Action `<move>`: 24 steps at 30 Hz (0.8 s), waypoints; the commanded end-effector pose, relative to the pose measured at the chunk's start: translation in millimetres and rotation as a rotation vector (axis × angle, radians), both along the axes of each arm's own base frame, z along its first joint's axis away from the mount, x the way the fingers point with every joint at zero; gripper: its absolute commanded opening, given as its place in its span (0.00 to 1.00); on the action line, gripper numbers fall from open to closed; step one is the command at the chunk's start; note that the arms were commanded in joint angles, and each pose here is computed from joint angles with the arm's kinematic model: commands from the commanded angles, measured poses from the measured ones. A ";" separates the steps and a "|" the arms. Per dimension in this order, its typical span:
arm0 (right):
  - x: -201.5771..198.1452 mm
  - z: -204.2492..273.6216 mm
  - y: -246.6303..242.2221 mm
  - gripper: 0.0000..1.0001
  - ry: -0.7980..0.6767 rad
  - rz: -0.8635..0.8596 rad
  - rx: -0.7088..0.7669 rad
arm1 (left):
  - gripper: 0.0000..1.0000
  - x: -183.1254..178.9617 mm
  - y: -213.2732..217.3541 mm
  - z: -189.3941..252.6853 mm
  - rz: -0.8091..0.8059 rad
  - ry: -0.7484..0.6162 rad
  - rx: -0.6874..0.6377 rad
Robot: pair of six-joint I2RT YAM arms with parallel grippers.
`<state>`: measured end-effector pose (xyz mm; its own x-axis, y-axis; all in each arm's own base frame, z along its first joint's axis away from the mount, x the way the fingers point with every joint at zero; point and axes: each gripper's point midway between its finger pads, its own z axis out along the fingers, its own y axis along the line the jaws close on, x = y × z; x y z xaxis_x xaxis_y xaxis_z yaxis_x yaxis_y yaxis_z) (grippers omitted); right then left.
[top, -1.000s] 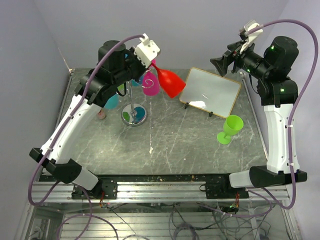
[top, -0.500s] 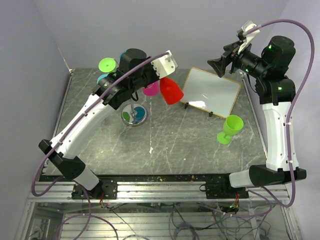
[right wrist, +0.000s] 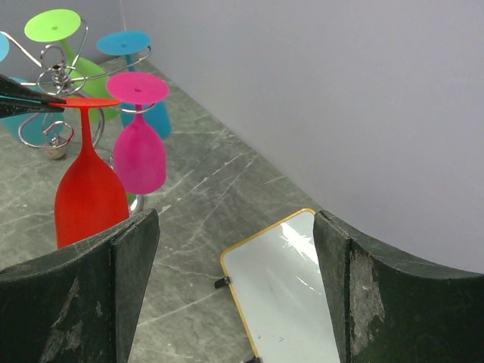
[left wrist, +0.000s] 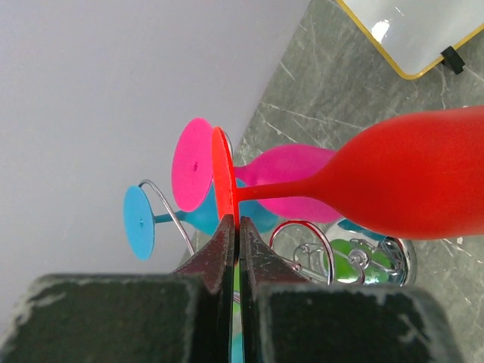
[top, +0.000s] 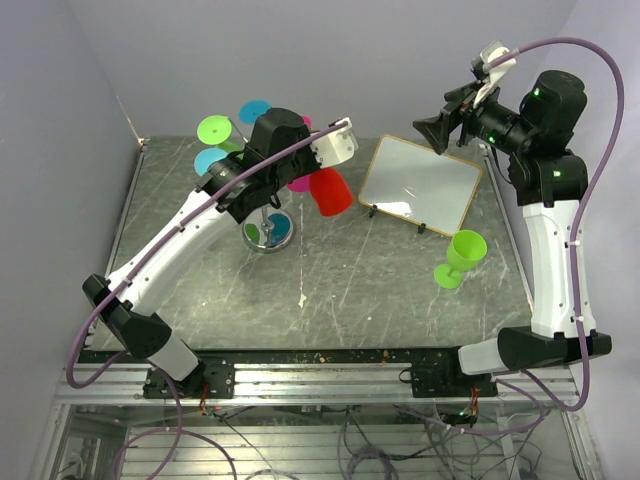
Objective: Place the wine glass upside down on the wine glass rack
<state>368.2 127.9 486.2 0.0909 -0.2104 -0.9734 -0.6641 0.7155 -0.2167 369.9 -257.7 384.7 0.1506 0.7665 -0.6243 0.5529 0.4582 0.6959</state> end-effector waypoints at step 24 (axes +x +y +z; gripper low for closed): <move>-1.7 5.2 1.4 0.83 -0.013 0.021 0.012 | 0.07 0.5 32.3 10.2 0.109 -0.090 0.114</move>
